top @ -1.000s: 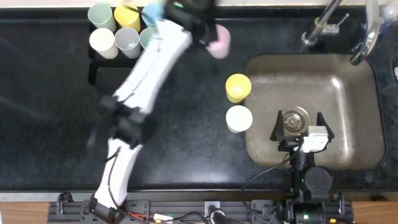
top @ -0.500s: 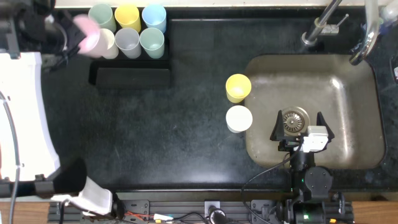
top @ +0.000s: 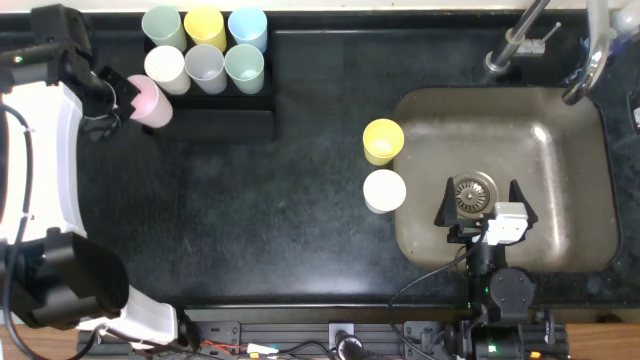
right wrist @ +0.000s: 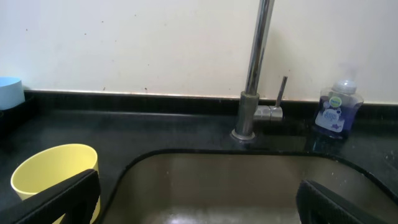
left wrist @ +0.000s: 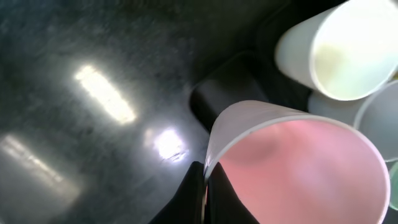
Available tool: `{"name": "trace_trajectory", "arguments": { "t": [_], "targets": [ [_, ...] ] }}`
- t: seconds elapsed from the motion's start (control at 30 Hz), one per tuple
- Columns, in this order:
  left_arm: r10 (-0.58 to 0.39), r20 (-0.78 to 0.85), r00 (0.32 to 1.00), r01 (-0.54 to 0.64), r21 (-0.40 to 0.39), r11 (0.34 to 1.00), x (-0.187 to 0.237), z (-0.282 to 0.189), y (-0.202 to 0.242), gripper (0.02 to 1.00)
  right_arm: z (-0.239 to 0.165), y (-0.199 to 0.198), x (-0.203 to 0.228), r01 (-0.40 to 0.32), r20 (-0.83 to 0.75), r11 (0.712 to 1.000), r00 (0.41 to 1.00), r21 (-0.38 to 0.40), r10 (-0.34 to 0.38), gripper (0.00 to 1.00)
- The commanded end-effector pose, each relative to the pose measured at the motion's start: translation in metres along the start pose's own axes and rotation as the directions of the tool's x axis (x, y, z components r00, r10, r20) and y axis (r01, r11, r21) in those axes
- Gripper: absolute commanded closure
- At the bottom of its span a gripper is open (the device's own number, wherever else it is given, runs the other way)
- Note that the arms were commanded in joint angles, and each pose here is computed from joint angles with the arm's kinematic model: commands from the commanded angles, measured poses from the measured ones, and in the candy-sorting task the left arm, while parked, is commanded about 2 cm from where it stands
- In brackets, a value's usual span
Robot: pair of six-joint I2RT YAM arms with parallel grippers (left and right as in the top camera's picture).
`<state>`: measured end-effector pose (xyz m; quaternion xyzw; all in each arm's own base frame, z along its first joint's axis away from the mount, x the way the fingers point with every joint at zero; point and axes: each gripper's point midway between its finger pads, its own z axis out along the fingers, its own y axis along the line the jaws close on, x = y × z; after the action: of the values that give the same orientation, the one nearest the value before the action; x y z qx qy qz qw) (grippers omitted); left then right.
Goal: Store Cups
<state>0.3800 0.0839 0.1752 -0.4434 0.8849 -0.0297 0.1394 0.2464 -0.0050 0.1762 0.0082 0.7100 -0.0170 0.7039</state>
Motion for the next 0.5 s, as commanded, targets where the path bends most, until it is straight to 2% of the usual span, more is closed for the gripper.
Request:
{"name": "trace_trajectory", "arguments": {
  "t": [0.03, 0.5],
  "targets": [
    [-0.004, -0.038, 0.999, 0.004, 0.001, 1.0, 0.003, 0.012, -0.002, 0.982, 0.0, 0.001, 0.004, 0.0, 0.0, 1.0, 1.0, -0.003, 0.0, 0.005],
    [-0.002, -0.055, 0.998, -0.001, -0.053, 0.999, 0.004, 0.046, -0.008, 0.98, 0.0, 0.001, 0.004, 0.0, 0.0, 1.0, 1.0, -0.003, 0.0, 0.003]
  ]
}}
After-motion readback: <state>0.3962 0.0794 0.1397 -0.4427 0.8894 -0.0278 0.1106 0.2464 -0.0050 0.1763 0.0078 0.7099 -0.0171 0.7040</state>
